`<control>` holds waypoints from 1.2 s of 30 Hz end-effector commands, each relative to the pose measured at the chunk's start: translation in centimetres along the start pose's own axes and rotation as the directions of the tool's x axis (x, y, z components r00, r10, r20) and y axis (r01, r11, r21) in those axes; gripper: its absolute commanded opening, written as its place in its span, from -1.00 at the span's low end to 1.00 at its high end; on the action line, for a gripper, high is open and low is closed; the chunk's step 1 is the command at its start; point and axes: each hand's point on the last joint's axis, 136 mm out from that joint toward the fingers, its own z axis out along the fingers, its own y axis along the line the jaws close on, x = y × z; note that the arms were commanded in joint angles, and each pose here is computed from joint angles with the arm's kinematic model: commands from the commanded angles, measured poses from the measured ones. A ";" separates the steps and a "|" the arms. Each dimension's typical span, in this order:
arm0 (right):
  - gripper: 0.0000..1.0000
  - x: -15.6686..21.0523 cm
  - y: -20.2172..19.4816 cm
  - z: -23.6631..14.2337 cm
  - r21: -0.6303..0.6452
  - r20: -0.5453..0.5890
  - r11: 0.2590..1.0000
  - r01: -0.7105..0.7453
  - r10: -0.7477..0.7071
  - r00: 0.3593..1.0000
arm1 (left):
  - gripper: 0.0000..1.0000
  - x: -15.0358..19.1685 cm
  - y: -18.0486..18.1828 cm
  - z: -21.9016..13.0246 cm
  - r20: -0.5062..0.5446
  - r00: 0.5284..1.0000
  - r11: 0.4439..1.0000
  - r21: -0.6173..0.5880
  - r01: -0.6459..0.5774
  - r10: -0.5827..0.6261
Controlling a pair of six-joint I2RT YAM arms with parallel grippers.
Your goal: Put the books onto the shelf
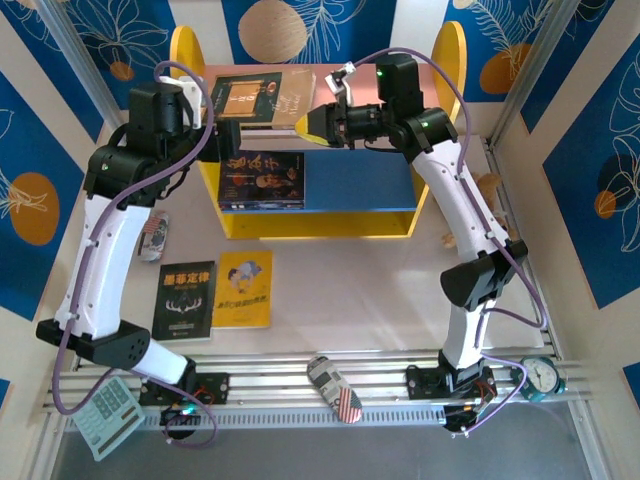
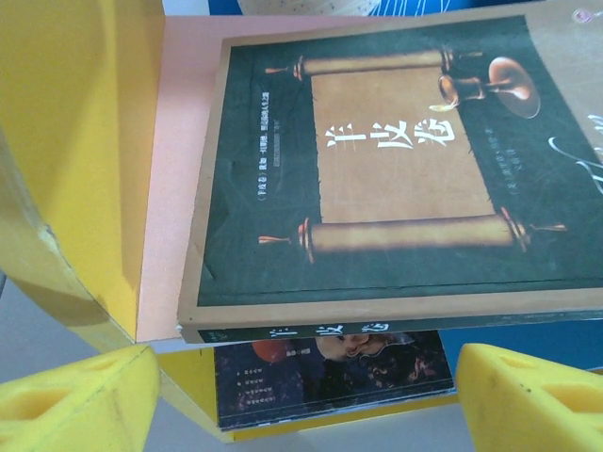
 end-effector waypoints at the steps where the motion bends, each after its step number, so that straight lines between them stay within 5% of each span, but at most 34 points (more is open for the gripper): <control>1: -0.54 0.6 0.8 0.0 -0.012 -0.023 0.999 0.030 -0.030 0.999 | 0.64 -0.7 0.8 -0.5 0.017 1.000 1.000 -0.026 -0.009 0.010; 13: 0.05 0.9 0.4 -2.7 0.134 0.051 0.988 0.076 -0.083 0.995 | 0.66 -1.3 0.6 -0.9 0.030 0.999 1.000 -0.016 -0.009 0.010; 36: 0.29 -1.7 -0.7 -3.8 0.529 0.123 0.815 0.237 -0.349 0.929 | 0.69 -1.2 1.0 2.3 -0.029 1.000 1.000 -0.020 0.000 -0.001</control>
